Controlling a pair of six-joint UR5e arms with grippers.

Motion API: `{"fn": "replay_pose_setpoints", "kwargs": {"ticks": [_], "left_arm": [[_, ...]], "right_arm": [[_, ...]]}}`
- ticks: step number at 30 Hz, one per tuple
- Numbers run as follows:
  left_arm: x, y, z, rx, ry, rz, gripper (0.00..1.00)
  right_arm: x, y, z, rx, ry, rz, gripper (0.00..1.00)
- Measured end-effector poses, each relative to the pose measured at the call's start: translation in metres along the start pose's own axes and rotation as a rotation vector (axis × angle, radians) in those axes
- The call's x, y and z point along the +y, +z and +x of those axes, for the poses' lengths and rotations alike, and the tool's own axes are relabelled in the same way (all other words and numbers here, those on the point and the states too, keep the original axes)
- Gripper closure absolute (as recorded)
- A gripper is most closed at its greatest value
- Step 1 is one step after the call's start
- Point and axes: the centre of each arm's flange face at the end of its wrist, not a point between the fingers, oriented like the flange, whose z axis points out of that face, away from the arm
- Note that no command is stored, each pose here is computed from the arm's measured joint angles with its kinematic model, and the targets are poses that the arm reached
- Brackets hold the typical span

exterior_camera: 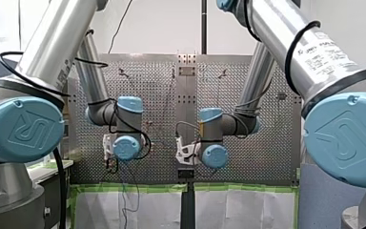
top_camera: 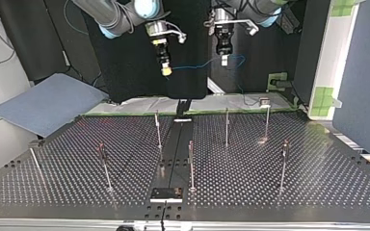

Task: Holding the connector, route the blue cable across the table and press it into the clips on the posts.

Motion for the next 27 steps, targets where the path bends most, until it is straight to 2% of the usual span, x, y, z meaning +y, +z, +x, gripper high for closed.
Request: {"fn": "replay_pose_setpoints", "kwargs": {"ticks": [3,5,9,14,20,27], "left_arm": [[0.003,0.000,-0.007,0.002,0.015,-0.009,1.00],[0.005,0.001,-0.011,0.002,0.016,-0.015,1.00],[0.011,0.004,-0.022,0.001,0.015,-0.044,1.00],[0.018,0.007,-0.038,-0.005,0.017,-0.091,1.00],[0.020,0.014,-0.061,-0.048,-0.006,-0.121,1.00],[0.021,0.029,-0.095,-0.104,-0.048,-0.158,1.00]], "right_arm": [[0.003,0.007,0.012,0.008,0.018,-0.026,1.00],[0.003,0.008,0.021,0.014,0.036,-0.033,1.00],[0.000,0.012,0.042,0.033,0.072,-0.015,1.00],[-0.004,0.022,0.075,0.070,0.114,0.023,1.00],[-0.008,0.032,0.123,0.121,0.130,0.081,1.00],[-0.016,0.035,0.140,0.115,0.129,0.144,1.00]]}}
